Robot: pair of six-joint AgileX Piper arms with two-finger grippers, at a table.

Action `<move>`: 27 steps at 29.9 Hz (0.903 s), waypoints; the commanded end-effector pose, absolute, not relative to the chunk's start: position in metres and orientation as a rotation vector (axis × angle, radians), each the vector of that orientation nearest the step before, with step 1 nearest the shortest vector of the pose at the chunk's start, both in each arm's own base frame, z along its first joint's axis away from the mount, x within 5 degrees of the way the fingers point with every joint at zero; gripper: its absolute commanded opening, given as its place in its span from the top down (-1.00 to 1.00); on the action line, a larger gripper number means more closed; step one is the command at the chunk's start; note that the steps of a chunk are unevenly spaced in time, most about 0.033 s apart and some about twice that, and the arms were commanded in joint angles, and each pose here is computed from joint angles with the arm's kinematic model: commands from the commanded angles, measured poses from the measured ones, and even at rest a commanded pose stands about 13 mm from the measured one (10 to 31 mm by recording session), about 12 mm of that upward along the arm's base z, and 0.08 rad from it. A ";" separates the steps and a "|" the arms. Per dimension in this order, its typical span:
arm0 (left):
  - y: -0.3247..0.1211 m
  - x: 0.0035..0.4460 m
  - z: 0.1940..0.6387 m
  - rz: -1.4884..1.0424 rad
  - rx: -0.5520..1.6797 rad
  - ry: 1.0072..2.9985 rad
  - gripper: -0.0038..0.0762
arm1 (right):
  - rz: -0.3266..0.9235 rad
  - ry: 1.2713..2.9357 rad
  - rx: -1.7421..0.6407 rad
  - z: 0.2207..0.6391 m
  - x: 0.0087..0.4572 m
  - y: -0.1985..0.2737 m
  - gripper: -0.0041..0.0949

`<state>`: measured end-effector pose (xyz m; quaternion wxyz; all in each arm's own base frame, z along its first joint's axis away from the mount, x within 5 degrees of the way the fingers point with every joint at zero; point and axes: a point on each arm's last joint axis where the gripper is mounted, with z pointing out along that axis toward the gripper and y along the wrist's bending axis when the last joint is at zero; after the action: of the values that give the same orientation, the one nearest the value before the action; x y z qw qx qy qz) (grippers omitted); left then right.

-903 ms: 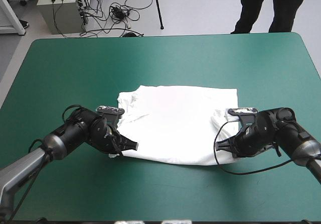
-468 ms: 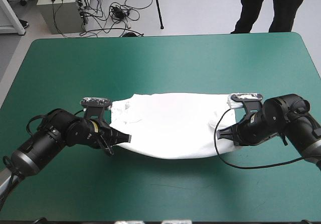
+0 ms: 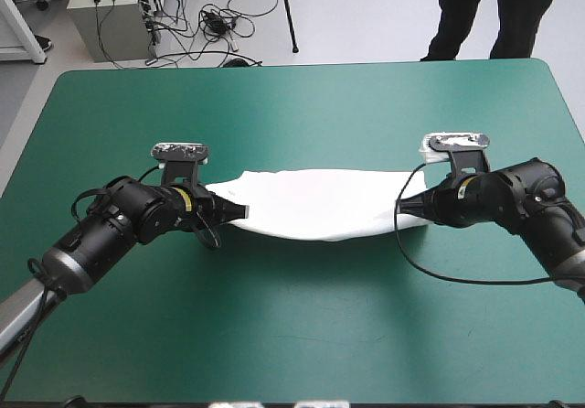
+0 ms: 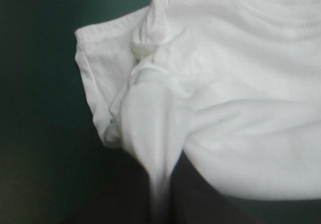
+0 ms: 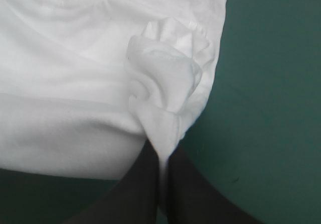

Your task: Fold the cloth

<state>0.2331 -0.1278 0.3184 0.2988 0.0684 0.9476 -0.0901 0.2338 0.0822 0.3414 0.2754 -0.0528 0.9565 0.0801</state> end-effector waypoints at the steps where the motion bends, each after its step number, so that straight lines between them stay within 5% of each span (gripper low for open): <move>1: -0.131 0.245 0.337 -0.272 0.150 2.347 0.93 | 0.191 2.384 -0.131 0.359 0.248 0.082 0.95; 12: -0.144 0.289 0.327 -0.191 0.116 2.139 0.93 | 0.149 2.302 -0.084 0.338 0.309 0.086 0.95; 23: -0.158 0.334 0.292 -0.117 0.072 2.198 0.93 | 0.126 2.394 -0.097 0.309 0.348 0.093 0.95; 27: -0.160 0.338 0.282 -0.097 0.082 2.224 0.92 | 0.110 2.478 -0.131 0.295 0.349 0.094 0.81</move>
<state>0.3361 -0.1590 0.2574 0.4031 0.0288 0.9144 -0.0231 0.3488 0.0963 0.2764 0.2981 -0.0393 0.9529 0.0393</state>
